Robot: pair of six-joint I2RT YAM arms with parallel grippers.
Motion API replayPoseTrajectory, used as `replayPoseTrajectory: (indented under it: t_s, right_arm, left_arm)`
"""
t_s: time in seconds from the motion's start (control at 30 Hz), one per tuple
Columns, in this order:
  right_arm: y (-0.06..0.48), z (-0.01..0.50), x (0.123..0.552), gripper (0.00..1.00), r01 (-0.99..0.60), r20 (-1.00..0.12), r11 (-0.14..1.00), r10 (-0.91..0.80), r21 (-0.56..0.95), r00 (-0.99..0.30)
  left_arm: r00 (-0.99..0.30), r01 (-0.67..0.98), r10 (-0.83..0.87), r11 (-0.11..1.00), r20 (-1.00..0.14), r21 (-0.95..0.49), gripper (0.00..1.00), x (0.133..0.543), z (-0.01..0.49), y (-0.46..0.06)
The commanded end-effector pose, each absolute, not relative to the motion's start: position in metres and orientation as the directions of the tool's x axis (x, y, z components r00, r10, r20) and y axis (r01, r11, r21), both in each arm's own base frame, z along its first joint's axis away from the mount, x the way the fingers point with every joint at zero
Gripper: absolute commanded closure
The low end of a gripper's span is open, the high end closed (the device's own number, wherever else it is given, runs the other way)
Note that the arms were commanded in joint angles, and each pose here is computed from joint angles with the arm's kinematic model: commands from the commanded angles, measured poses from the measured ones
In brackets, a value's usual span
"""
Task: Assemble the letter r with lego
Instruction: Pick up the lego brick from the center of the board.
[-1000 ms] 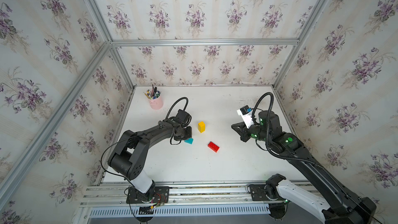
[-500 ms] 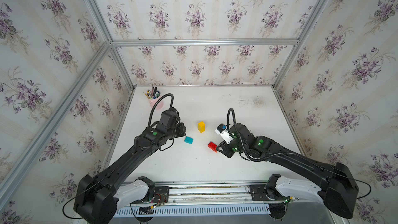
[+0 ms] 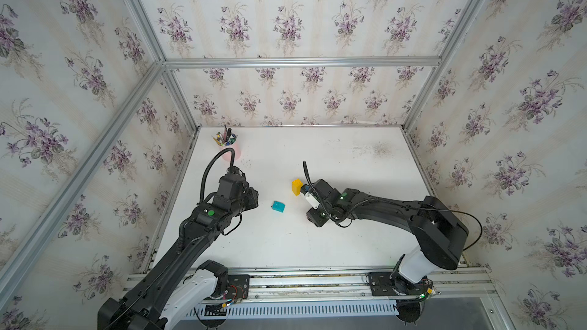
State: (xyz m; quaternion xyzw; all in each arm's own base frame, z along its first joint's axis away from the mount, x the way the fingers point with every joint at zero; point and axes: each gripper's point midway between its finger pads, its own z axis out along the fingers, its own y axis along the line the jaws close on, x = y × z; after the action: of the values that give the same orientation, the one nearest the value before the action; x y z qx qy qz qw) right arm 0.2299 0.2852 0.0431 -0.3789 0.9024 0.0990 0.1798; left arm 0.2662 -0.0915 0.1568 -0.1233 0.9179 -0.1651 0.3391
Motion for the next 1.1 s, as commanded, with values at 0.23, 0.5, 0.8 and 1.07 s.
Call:
replayPoseTrajectory:
  t_s: [0.23, 0.5, 0.8, 1.07]
  right_arm:
    - [0.278, 0.03, 0.23, 0.45, -0.746, -0.35, 0.666, -0.7, -0.005, -0.623]
    - [0.277, 0.023, 0.23, 0.55, -0.74, -0.346, 0.673, -0.695, -0.005, -0.63]
    - [0.285, 0.056, 0.238, 0.72, -0.734, -0.424, 0.679, -0.667, -0.006, -0.613]
    - [0.347, 0.104, 0.225, 0.74, -0.842, -0.484, 0.539, -0.733, 0.015, -0.478]
  left_arm:
    - [-0.741, -0.131, -0.352, 0.911, -0.572, -0.391, 0.63, 0.261, 0.153, -0.086]
    - [-0.739, -0.138, -0.358, 0.91, -0.571, -0.392, 0.63, 0.259, 0.154, -0.083]
    - [-0.736, -0.148, -0.363, 0.91, -0.571, -0.387, 0.62, 0.254, 0.152, -0.079]
    - [-0.734, -0.16, -0.372, 0.908, -0.569, -0.387, 0.62, 0.252, 0.152, -0.076]
